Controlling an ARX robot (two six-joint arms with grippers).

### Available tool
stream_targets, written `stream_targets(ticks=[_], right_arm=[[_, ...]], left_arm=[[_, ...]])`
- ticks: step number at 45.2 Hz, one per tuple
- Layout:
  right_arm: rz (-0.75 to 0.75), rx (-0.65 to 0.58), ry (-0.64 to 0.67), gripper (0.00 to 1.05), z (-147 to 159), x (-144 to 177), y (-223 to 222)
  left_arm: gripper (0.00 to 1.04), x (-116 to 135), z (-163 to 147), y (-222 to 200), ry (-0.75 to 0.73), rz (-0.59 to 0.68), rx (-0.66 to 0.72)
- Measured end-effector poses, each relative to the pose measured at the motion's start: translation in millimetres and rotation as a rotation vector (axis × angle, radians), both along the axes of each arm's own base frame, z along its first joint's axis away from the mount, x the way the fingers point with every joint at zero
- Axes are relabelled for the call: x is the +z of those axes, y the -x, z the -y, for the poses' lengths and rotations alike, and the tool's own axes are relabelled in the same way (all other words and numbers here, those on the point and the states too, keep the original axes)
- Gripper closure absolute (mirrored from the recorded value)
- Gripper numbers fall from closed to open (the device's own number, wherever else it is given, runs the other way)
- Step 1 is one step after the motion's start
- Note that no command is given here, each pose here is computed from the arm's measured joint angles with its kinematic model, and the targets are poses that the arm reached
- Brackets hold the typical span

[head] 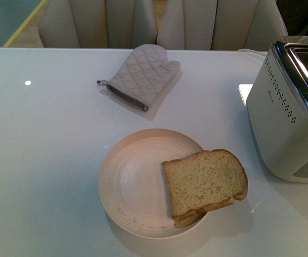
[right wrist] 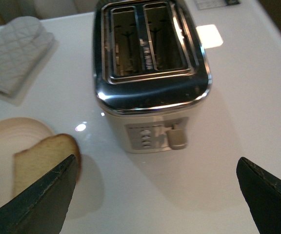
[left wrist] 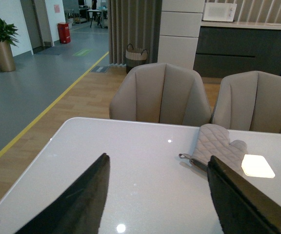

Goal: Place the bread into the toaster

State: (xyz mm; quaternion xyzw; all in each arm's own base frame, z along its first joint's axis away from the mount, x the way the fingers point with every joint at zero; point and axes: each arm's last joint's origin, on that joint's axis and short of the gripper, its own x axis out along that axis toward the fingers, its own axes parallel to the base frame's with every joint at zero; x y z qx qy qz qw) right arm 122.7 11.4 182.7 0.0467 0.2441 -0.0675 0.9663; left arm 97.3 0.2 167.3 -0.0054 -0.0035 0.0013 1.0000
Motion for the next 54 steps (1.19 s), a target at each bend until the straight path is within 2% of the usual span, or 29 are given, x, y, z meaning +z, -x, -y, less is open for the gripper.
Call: stream_targets(ticks=[4, 8, 11, 15, 20, 34, 48, 54], right_arm=[[-0.047, 0.027, -0.097, 0.09, -3.6, 8.2, -12.0], [-0.136, 0.062, -0.267, 0.09, -12.2, 12.4, -28.9], [-0.190, 0.076, -0.348, 0.09, -17.7, 10.0, -37.1], [-0.248, 0.087, -0.434, 0.09, -24.8, 3.0, -48.6], [-0.302, 0.090, -0.483, 0.09, -32.0, -10.4, -62.3], [-0.446, 0.064, -0.522, 0.09, -48.6, -56.7, -85.1], [-0.606, 0.074, -0.524, 0.09, -56.5, -137.2, -100.7], [-0.624, 0.081, -0.526, 0.09, -58.3, -151.0, -108.8]], left_arm=[[0.28, 0.0, 0.0, 0.0, 0.000, 0.000, 0.000], [0.15, 0.0, 0.0, 0.0, 0.000, 0.000, -0.001], [0.06, 0.0, 0.0, 0.0, 0.000, 0.000, -0.001], [0.08, 0.0, 0.0, 0.0, -0.002, 0.000, -0.001], [0.07, 0.0, 0.0, 0.0, -0.002, 0.000, -0.001], [0.07, 0.0, 0.0, 0.0, -0.002, 0.000, -0.001], [0.07, 0.0, 0.0, 0.0, -0.002, 0.000, 0.000], [0.07, 0.0, 0.0, 0.0, -0.002, 0.000, -0.001]])
